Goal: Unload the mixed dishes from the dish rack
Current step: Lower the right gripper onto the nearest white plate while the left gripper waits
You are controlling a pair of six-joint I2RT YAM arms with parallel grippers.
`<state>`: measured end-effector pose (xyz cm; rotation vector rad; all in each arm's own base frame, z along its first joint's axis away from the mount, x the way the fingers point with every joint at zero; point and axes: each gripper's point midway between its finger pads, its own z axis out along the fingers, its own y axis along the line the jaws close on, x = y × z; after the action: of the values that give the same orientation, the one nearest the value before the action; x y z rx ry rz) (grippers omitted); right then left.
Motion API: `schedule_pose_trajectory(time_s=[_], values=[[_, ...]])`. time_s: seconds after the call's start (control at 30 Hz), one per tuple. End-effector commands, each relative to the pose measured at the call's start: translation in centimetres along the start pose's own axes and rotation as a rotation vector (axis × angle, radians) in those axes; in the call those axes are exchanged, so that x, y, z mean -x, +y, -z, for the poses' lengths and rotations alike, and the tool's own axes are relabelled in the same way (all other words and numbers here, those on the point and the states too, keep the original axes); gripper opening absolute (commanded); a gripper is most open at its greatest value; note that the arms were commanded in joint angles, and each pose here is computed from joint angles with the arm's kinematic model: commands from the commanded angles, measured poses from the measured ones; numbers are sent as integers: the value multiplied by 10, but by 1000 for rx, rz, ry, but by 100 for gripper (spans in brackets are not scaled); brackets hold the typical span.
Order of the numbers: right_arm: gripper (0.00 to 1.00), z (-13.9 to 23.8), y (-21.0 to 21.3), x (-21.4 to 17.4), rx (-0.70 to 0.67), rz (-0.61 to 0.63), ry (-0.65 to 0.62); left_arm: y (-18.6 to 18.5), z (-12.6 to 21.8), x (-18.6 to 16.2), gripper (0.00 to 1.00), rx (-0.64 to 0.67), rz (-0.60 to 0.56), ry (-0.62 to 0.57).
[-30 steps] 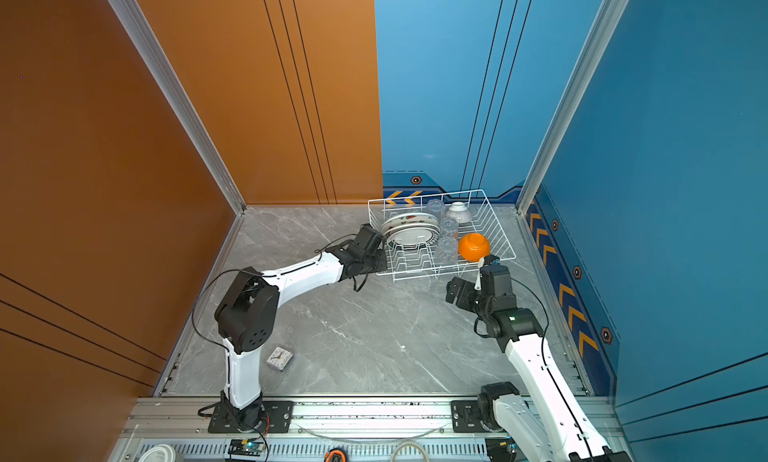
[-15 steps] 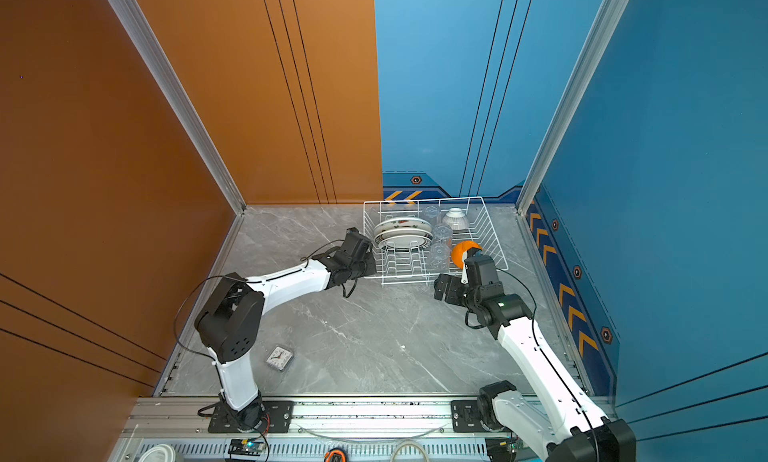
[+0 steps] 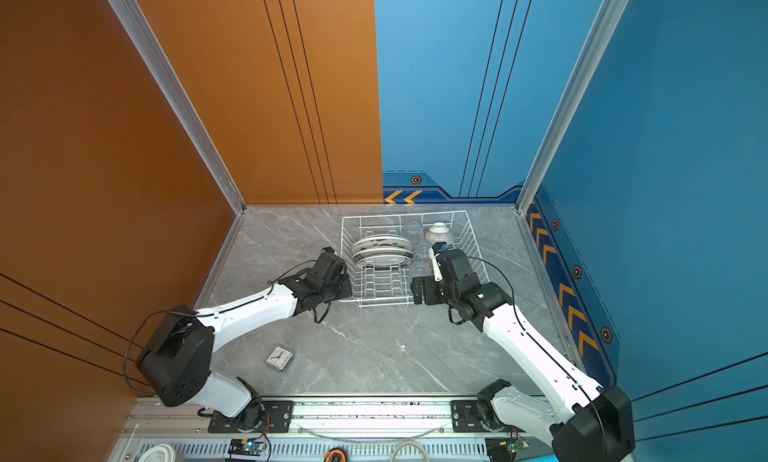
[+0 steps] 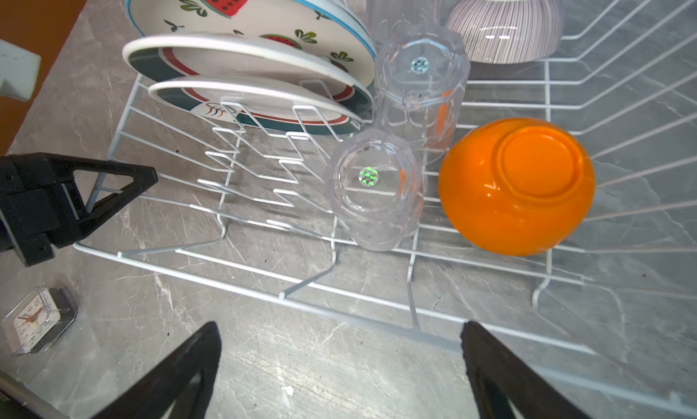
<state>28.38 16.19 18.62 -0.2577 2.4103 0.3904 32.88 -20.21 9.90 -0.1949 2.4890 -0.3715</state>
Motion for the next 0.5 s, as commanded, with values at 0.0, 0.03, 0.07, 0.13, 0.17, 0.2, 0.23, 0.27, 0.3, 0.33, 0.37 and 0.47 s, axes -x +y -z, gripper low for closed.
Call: schedule_pose_trajectory(time_s=[0.0,0.03,0.07,0.13,0.17,0.2,0.23,0.27,0.3,0.33,0.37,0.47], values=[[100,0,12,6,-8,88,9,62,19,-32,0,199,-163,98],[100,-1,18,6,-1,111,11,69,23,-31,0,211,-155,89],[100,-2,24,6,7,130,15,76,25,-30,0,224,-144,82],[100,-5,36,6,22,167,21,90,30,-29,0,238,-114,79],[100,-7,40,7,29,181,24,95,31,-29,0,242,-98,78],[100,-8,45,7,34,194,28,101,32,-28,0,245,-78,77],[100,-9,49,8,39,208,30,106,33,-27,0,247,-62,74],[100,-11,54,8,46,222,34,108,35,-26,0,247,-55,72],[100,-12,58,8,49,237,36,109,36,-24,0,243,-50,67],[99,-14,58,10,46,242,36,109,37,-22,0,240,-47,62],[98,-14,68,9,60,265,35,108,39,-19,1,232,-45,53],[98,-14,76,14,65,276,24,103,46,-13,45,214,-41,23]])
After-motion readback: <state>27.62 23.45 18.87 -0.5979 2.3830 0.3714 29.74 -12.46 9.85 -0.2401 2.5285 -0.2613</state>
